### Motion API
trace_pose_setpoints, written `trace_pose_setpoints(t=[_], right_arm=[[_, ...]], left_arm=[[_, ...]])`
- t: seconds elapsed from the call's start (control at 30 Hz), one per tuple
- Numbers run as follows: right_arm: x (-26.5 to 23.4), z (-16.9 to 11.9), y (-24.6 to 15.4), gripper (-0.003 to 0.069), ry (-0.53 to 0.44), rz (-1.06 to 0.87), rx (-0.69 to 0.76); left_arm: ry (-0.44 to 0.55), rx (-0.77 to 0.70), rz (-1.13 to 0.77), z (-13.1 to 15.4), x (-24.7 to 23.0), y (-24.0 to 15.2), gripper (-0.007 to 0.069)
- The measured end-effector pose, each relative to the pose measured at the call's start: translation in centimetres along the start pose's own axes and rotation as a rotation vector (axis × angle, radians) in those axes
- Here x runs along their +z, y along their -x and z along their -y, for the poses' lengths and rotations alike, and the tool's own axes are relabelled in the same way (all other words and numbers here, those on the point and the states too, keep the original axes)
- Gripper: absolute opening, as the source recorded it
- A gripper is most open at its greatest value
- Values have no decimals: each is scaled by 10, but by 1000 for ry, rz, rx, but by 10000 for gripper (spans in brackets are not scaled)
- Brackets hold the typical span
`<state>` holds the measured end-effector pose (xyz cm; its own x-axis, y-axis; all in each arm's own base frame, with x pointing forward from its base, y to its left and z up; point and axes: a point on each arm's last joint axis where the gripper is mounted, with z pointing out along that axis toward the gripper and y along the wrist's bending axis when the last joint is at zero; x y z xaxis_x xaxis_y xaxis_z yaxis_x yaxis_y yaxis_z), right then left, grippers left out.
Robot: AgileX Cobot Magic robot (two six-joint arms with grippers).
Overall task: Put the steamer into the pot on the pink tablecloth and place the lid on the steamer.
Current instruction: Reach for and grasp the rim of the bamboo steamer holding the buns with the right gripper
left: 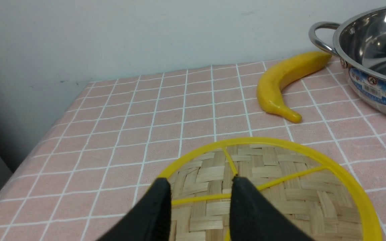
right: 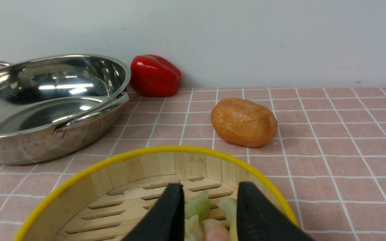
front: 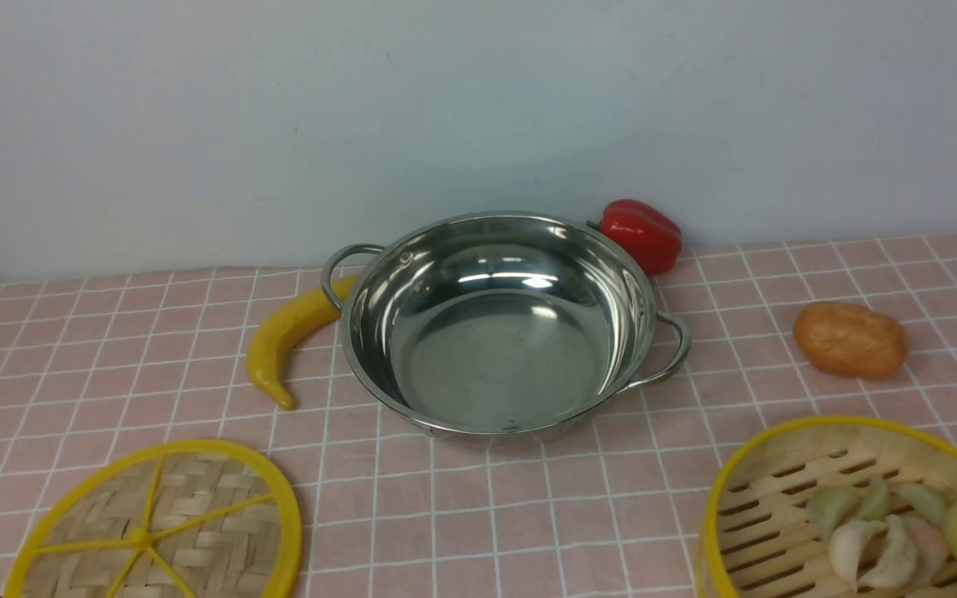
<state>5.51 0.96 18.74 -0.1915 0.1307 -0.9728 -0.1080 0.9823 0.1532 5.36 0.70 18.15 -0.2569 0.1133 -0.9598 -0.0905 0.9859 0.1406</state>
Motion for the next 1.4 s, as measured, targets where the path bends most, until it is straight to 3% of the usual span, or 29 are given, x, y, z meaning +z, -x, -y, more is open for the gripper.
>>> trace_pose_setpoints(t=[0.23,0.37,0.7,0.93,1.03,1.2,1.4], right_arm=[[0,0,1,242,0,8,1],[-1,-1,9,242,13,74,97],[-46,-20,101,242,98,321,92],[-55,-21,117,242,112,452,148],[-57,-21,120,242,141,479,240],[-59,-31,115,242,234,320,324],[-61,-49,112,242,319,-32,177]], left_arm=[[0,0,0,0,0,0,243],[0,0,0,0,0,0,243],[0,0,0,0,0,0,243],[0,0,0,0,0,0,243],[0,0,0,0,0,0,243],[0,0,0,0,0,0,243],[0,0,0,0,0,0,243]])
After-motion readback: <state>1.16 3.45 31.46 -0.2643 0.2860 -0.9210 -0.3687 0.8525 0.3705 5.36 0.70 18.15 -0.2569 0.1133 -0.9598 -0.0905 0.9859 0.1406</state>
